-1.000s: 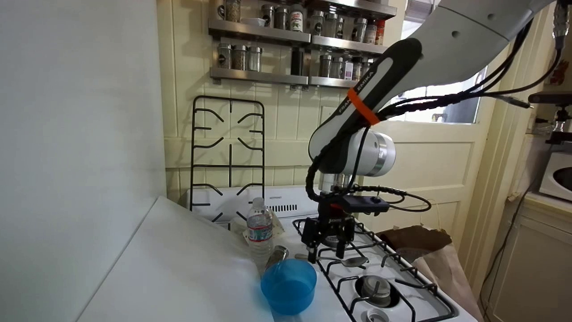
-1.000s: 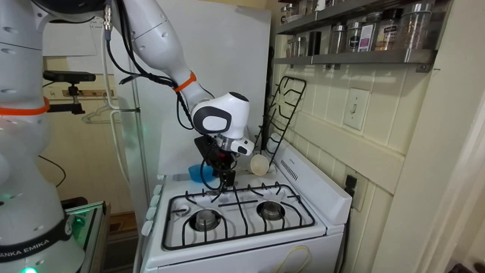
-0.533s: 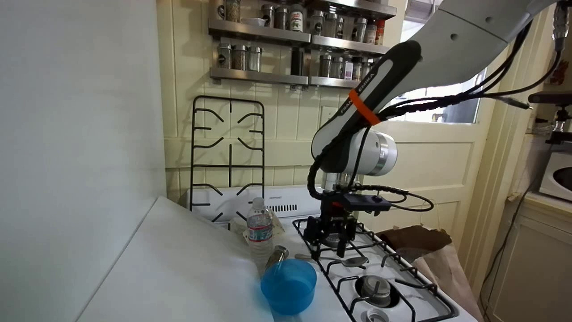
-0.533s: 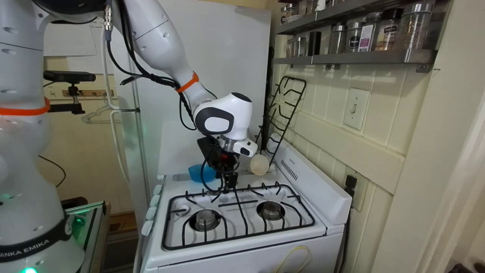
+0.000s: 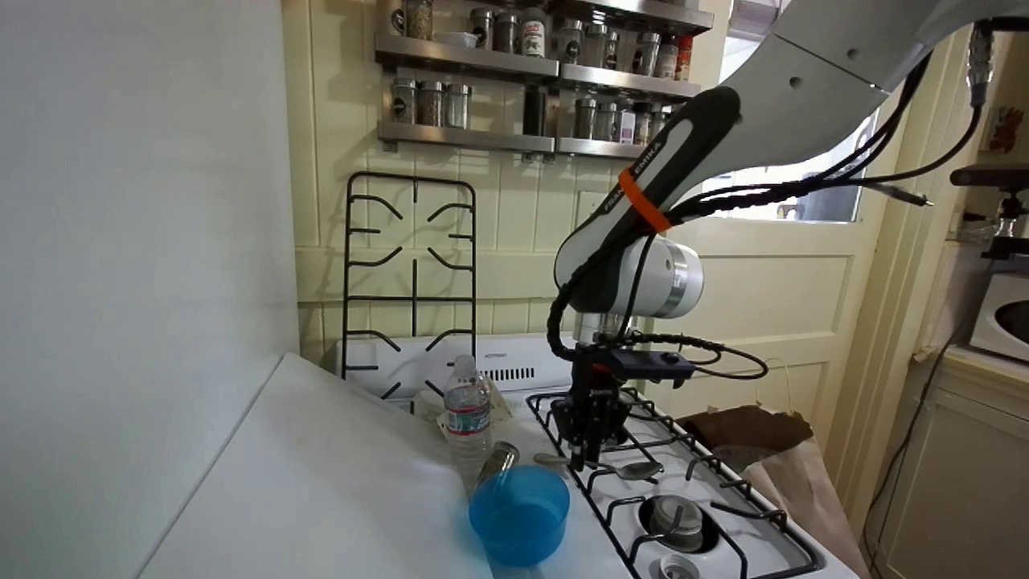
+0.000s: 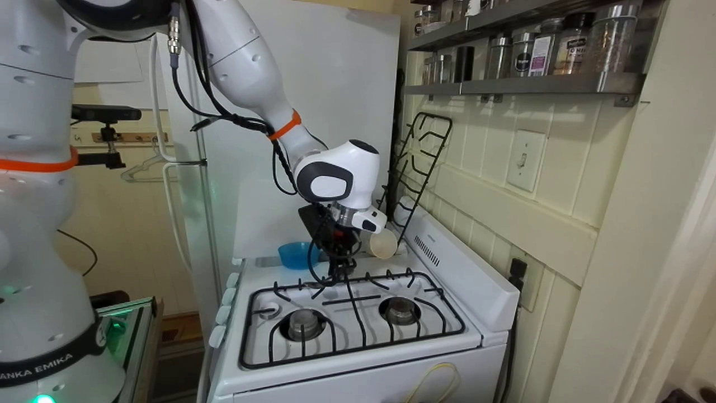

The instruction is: Put the spoon in the bowl

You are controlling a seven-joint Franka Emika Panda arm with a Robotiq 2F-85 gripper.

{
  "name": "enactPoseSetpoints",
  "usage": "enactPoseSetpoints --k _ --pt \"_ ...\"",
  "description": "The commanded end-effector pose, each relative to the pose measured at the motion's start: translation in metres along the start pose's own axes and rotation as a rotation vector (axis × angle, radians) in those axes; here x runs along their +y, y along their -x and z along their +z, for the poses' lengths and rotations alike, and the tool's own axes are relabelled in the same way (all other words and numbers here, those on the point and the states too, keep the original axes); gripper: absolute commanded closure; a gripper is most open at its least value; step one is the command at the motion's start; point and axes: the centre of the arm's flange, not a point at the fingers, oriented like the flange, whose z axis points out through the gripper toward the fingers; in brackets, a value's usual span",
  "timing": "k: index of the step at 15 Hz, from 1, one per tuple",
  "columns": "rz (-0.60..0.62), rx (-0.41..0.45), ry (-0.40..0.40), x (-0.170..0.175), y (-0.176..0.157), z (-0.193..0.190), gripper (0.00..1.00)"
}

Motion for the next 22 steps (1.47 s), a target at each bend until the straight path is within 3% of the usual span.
enactPoseSetpoints --k 1,7,13,15,16,18,22 --pt "-0.013 -0.015 0.004 0.003 -0.008 0.002 0.99" --pt "-0.110 0.048 0.024 -0.016 0.012 -0.020 0.97" --pt "-0.244 0.208 0.010 -0.036 0.023 -0.045 0.97" --pt "-0.233 0.204 -0.001 -0.038 0.021 -0.046 0.97" --pt "-0.223 0.204 -0.009 -0.037 0.019 -0.044 0.64" --pt "-0.196 0.197 -0.040 -0.032 0.012 -0.038 0.58" --pt "-0.108 0.190 -0.032 -0.019 -0.003 -0.024 0.27"
